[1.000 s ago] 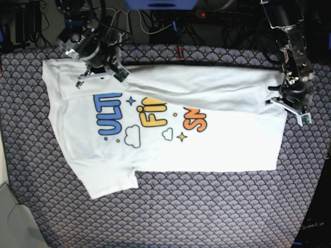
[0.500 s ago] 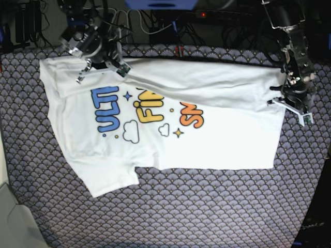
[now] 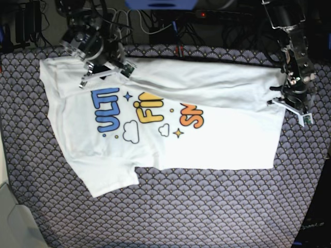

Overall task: Fold the T-shirt properly
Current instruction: 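Lower the right gripper and pinch the shirt edge by the sleeve, then move both grippers along the shirt's side edges and grasp them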

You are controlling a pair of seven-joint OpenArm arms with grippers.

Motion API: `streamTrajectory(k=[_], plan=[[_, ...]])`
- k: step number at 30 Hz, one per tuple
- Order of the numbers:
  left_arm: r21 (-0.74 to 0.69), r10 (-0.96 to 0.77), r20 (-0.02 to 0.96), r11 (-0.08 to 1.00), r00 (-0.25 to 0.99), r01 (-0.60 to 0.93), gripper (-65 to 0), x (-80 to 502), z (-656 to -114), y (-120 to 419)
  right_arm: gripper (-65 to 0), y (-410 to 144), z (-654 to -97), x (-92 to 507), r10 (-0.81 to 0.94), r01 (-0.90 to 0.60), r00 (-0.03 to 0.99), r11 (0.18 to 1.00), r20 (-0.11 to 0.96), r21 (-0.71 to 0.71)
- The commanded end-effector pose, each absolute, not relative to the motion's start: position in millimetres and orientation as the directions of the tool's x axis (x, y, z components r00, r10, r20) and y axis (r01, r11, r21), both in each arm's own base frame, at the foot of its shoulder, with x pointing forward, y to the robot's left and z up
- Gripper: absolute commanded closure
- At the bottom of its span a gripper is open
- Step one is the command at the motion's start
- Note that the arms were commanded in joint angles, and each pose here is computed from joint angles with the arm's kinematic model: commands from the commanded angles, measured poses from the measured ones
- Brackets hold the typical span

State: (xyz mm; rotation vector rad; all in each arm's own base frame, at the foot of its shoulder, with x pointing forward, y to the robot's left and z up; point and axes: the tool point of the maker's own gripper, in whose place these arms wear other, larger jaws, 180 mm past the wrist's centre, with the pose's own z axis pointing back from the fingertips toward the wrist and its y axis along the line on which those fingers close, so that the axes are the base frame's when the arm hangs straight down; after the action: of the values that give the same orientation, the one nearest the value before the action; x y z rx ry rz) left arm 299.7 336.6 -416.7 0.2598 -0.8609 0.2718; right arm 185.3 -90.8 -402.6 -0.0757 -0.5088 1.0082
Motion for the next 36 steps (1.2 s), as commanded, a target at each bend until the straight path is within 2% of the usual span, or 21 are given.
streamTrajectory(k=[1,7,11,15,19,22,23,25,28,30,32,36], plan=[[0.129,0.101,0.806,0.931,0.583,-0.34,-0.4,310,-400,344,-17.3,-90,-393,192,0.82,-0.778,0.413,0.544,0.396,-0.314],[0.131,0.095,0.811,0.932,0.577,-0.339,-0.4,312,-396,344,-17.7,-92,-390,196,0.823,-0.776,0.405,0.54,0.397,-0.327],[0.127,0.097,0.821,0.929,0.562,-0.347,-0.4,313,-390,347,-17.8,-114,-382,215,0.828,-0.742,0.412,0.547,0.381,-0.387],[0.141,0.053,0.867,0.928,0.496,-0.344,-0.4,325,-355,349,-17.9,-151,-359,251,0.795,-0.64,0.458,0.605,0.397,-0.473],[0.136,0.019,0.913,0.929,0.408,-0.345,-0.4,349,-315,345,-17.9,-176,-334,292,0.769,-0.547,0.473,0.639,0.43,-0.541],[0.111,0.035,0.925,0.928,0.378,-0.357,-0.7,367,-305,347,-17.9,-184,-324,322,0.757,-0.511,0.476,0.653,0.448,-0.56],[0.101,0.045,0.925,0.928,0.378,-0.359,-2.1,373,-306,348,-18.2,-186,-323,333,0.752,-0.502,0.479,0.658,0.452,-0.561],[0.088,0.068,0.917,0.928,0.394,-0.363,-8.7,380,-309,349,-20.9,-192,-322,353,0.741,-0.491,0.492,0.669,0.457,-0.558],[0.057,0.106,0.907,0.928,0.407,-0.368,-26.2,396,-309,349,-25.3,-202,-335,380,0.717,-0.493,0.539,0.695,0.443,-0.524],[0.042,0.121,0.905,0.928,0.409,-0.369,-34.6,403,-311,349,-26.7,-207,-346,398,0.697,-0.501,0.564,0.715,0.443,-0.488],[0.035,0.121,0.902,0.936,0.414,-0.349,-38.1,414,-312,341,-27.2,-207,-357,411,0.679,-0.511,0.576,0.733,0.455,-0.448],[0.04,0.096,0.896,0.955,0.433,-0.295,-38.7,436,-312,323,-27.2,-204,-374,431,0.645,-0.527,0.578,0.763,0.5,-0.375]])
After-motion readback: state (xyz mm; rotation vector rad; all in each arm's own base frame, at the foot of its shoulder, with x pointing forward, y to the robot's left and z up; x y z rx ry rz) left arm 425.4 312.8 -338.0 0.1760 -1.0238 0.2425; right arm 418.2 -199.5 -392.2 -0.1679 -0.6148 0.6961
